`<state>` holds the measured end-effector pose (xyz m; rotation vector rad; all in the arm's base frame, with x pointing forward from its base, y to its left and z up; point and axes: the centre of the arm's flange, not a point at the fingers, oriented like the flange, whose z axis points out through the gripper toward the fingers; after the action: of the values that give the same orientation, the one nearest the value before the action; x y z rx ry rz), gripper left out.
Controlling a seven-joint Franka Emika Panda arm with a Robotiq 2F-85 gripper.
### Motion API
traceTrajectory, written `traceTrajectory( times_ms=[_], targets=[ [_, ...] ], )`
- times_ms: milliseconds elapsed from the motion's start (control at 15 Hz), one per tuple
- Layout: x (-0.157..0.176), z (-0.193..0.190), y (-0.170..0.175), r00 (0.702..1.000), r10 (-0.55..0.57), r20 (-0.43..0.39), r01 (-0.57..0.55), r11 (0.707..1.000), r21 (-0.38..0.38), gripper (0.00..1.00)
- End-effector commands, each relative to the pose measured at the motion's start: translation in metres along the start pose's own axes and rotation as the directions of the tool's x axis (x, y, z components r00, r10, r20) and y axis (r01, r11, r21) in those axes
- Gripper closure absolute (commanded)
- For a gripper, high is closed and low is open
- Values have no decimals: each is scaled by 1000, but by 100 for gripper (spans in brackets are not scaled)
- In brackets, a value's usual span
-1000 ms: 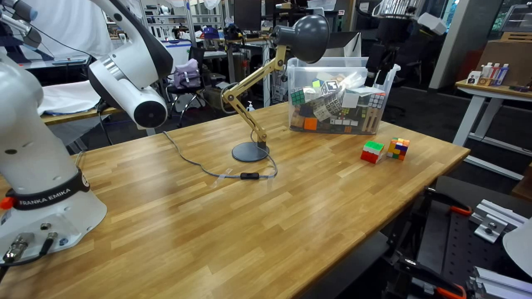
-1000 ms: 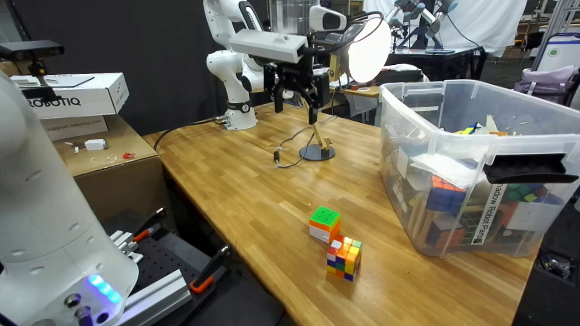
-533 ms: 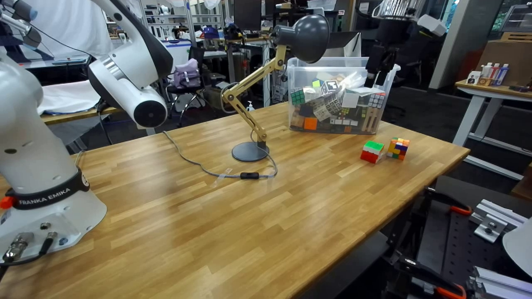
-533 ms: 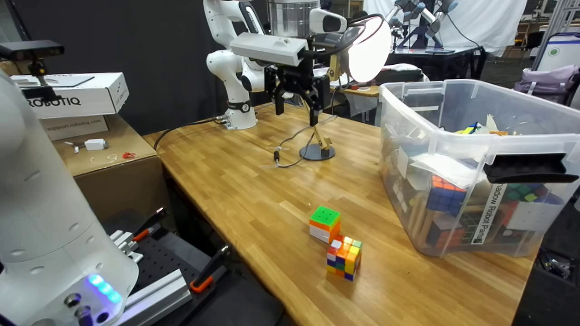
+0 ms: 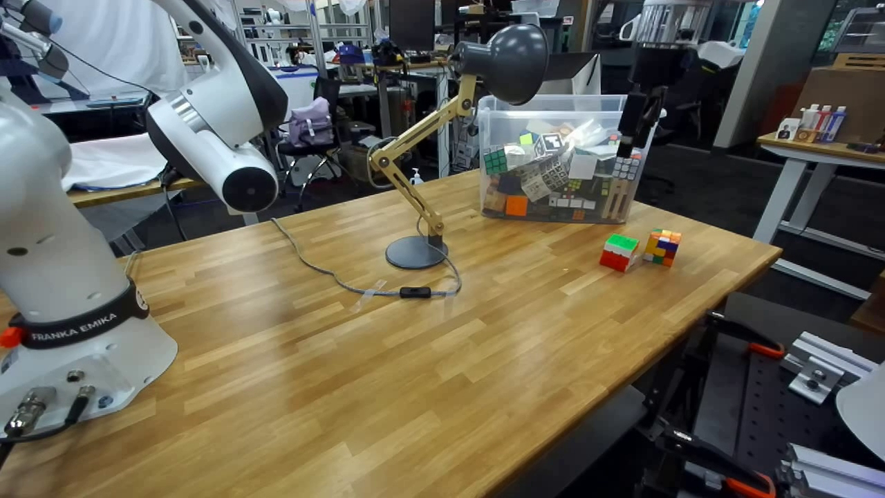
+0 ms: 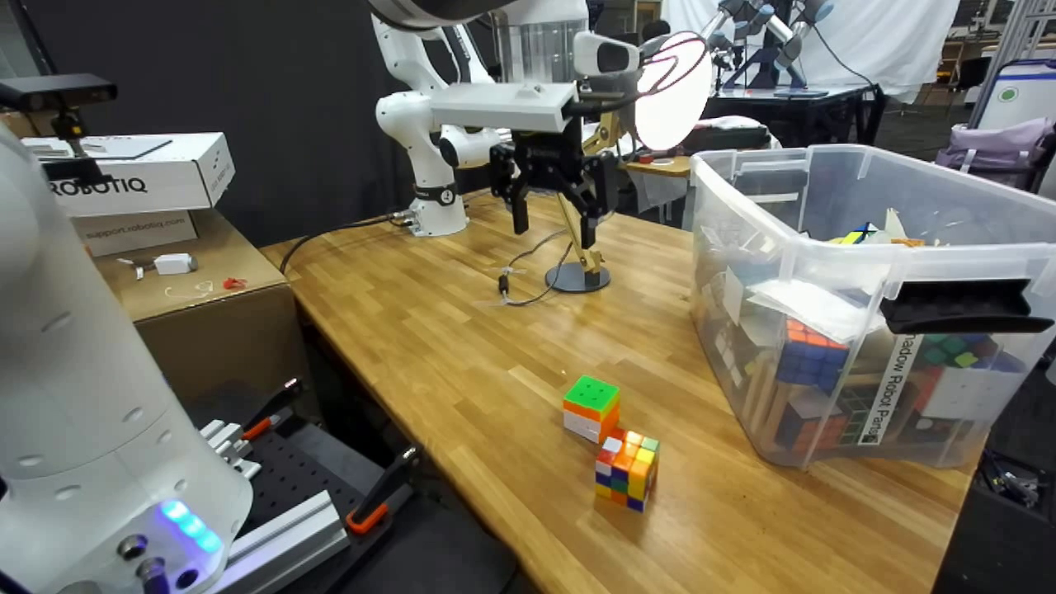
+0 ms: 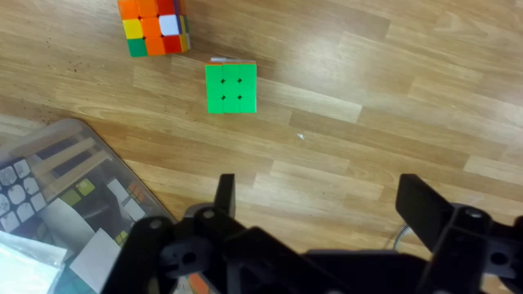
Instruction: Take the cube on the left and move it closer to the lamp
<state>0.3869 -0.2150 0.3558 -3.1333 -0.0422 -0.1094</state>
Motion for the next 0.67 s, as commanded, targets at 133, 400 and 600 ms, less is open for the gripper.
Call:
traceTrajectory(
  times_ms=[133,400,600],
  targets=[
    [-23,66,9,995,-60,84,65,996,-58,0],
    [-32,98,2,992,-42,120,45,999,-27,0],
    [-33,98,0,989,-37,146,40,999,-18,0]
  ],
)
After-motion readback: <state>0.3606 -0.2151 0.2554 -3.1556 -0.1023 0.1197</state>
